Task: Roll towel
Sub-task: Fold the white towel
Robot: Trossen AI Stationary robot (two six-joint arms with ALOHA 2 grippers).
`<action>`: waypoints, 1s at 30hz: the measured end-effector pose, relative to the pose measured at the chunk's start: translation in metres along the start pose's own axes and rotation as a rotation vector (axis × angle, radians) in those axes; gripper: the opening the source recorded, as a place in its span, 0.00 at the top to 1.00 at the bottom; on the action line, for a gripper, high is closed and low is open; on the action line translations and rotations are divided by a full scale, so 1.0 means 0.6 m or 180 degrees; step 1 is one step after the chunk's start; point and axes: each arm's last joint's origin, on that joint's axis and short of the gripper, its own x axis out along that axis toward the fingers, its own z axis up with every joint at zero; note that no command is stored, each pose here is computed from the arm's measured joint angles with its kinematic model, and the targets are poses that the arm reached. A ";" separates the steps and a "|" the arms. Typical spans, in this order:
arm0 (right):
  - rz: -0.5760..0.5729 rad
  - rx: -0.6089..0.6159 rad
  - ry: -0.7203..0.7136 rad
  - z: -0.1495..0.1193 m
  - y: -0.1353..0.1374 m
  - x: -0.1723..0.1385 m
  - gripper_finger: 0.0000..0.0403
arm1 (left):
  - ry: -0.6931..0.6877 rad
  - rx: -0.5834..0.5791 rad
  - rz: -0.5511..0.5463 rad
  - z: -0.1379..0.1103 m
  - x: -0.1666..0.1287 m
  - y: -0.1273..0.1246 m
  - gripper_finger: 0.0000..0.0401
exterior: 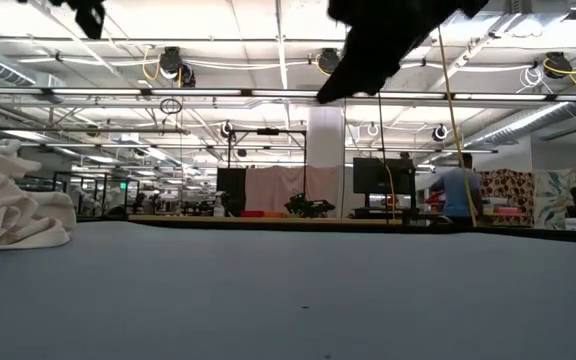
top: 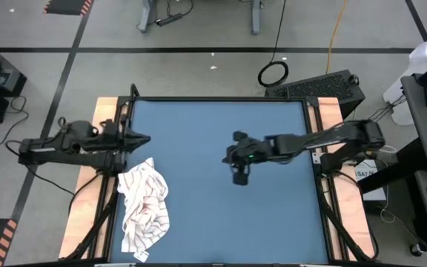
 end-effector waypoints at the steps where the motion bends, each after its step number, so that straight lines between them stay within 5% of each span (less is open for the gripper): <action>1: 0.0008 0.0021 0.0015 -0.003 0.002 0.015 1.00 | 0.0156 -0.0004 0.0017 0.005 0.009 -0.002 0.93; 6: -0.0010 0.0306 0.0164 -0.028 0.008 0.084 1.00 | 0.1061 -0.0265 0.0173 -0.002 0.055 -0.006 0.93; 13: -0.0022 0.0331 0.0341 -0.063 0.017 0.149 1.00 | 0.2507 -0.0655 0.0671 -0.076 0.092 0.000 0.93; 21: -0.0001 0.0202 0.0288 -0.066 0.022 0.159 1.00 | 0.3288 -0.0955 0.1040 -0.119 0.113 0.002 0.93; 30: 0.0067 0.0065 0.0258 -0.065 0.038 0.157 1.00 | 0.3949 -0.1315 0.1383 -0.143 0.103 0.003 0.63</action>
